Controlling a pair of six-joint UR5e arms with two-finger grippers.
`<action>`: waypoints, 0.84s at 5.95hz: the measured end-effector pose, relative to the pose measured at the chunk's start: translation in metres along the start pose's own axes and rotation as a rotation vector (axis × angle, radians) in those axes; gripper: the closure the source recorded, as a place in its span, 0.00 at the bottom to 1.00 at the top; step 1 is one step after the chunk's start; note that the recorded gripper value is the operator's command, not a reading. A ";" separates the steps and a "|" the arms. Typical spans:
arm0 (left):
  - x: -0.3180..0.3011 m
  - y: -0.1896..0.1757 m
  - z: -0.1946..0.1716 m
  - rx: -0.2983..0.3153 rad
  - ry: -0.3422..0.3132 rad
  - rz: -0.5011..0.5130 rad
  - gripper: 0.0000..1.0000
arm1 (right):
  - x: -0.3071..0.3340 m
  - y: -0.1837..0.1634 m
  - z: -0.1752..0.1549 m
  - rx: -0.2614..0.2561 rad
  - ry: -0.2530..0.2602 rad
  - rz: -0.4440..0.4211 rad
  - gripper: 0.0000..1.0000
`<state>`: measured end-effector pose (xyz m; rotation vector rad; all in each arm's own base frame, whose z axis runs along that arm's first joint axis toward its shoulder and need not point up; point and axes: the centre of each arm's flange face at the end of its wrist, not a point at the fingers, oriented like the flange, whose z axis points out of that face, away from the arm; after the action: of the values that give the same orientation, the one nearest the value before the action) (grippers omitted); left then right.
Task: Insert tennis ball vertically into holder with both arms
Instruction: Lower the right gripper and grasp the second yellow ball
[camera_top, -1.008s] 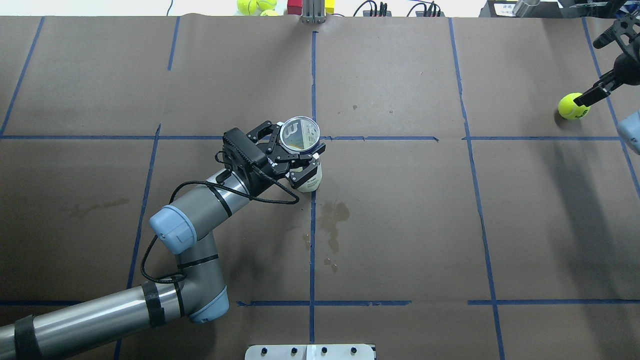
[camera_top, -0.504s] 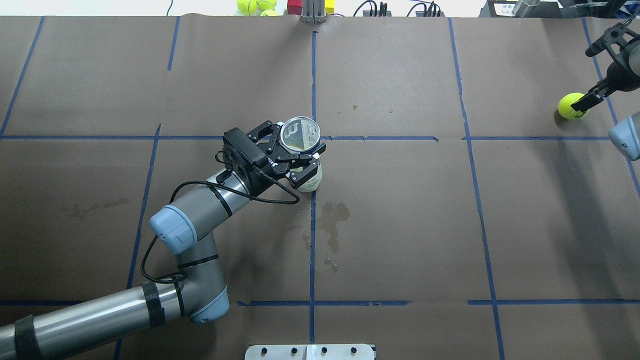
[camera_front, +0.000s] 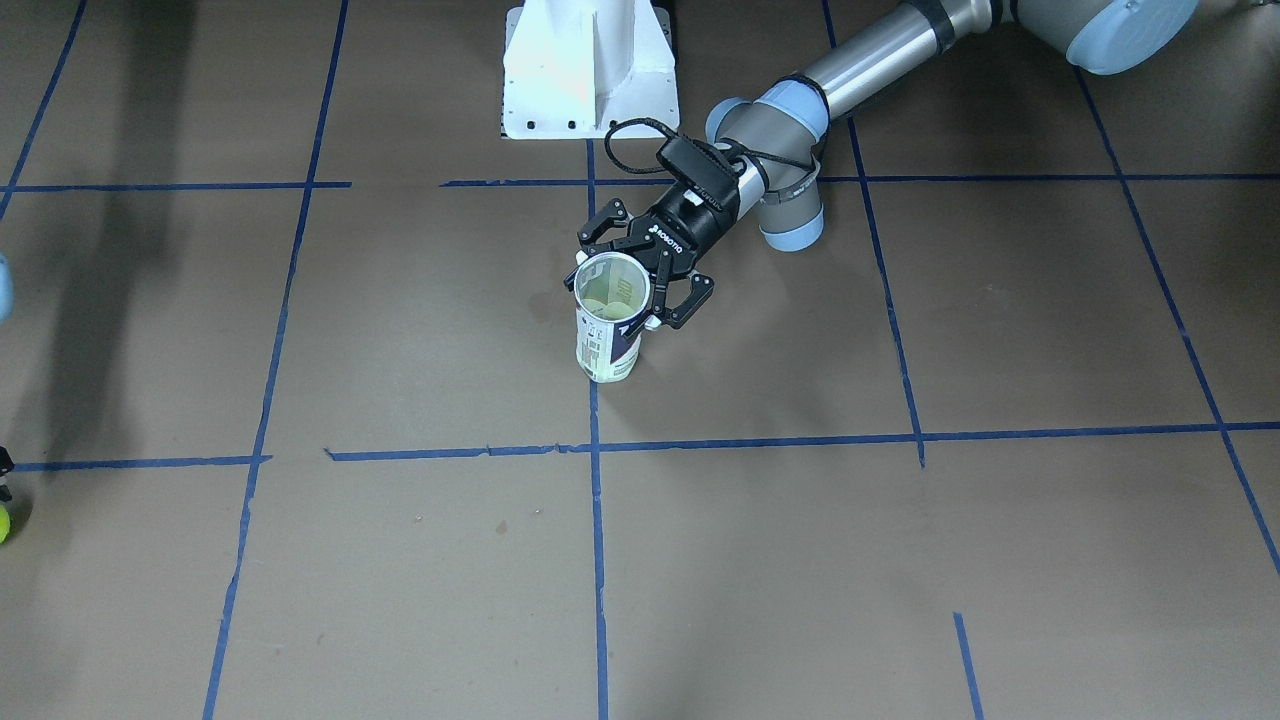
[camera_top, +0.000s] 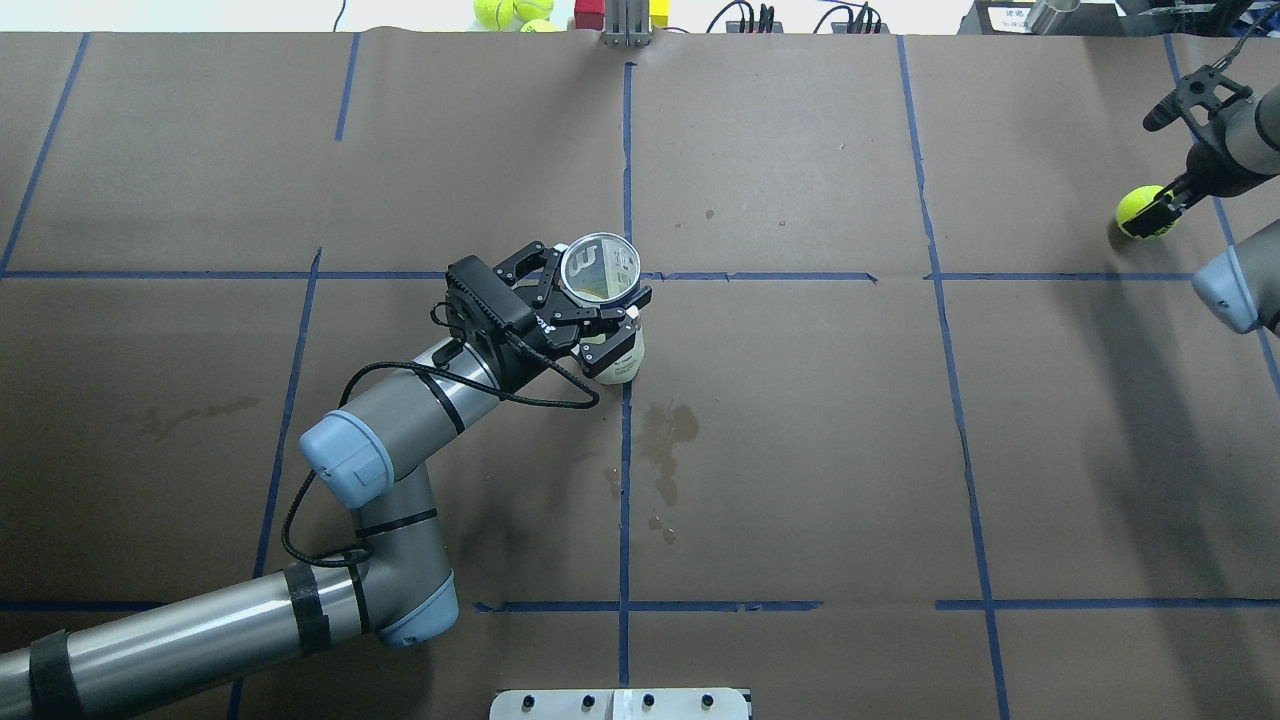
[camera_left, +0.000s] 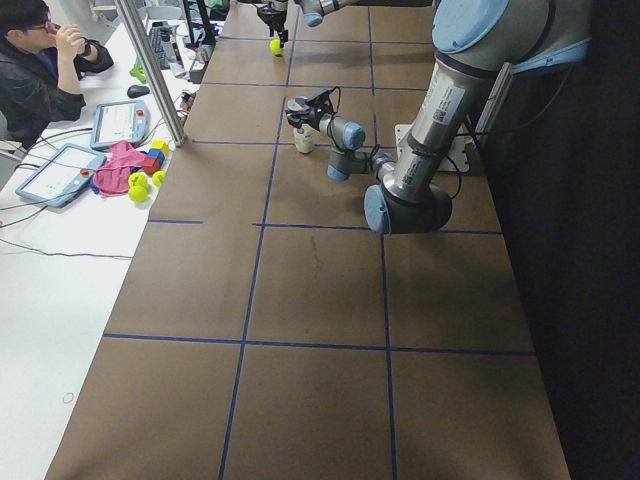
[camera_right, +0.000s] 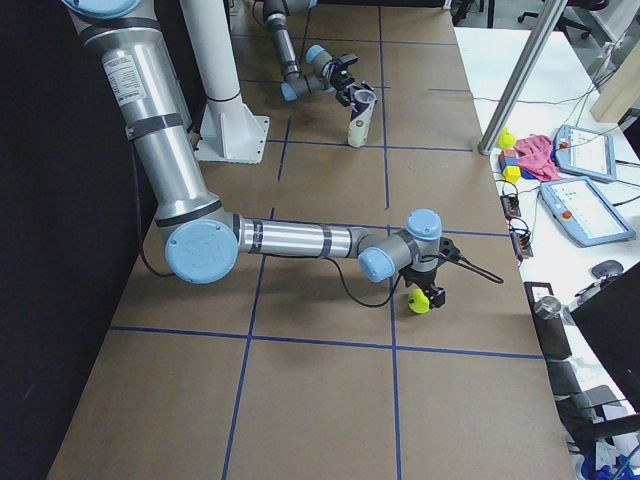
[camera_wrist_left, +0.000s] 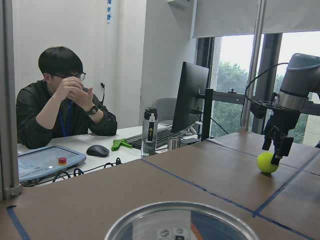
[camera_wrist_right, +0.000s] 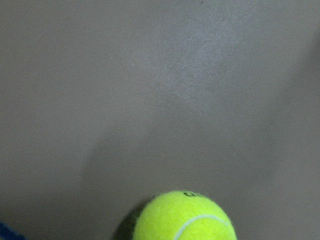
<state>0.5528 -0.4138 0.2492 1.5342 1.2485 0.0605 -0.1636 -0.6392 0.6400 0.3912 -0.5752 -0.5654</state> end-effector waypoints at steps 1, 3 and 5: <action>0.000 0.000 0.000 0.000 0.000 0.000 0.12 | -0.004 0.000 0.010 -0.018 0.014 0.000 0.00; 0.000 0.000 0.000 0.000 0.000 -0.001 0.12 | -0.005 0.002 0.022 -0.041 0.044 -0.003 0.09; 0.000 0.000 0.000 0.000 0.000 -0.001 0.12 | -0.005 0.001 0.023 -0.044 0.058 -0.003 0.69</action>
<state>0.5529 -0.4138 0.2492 1.5333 1.2488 0.0602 -0.1806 -0.6403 0.6565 0.3654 -0.5060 -0.5673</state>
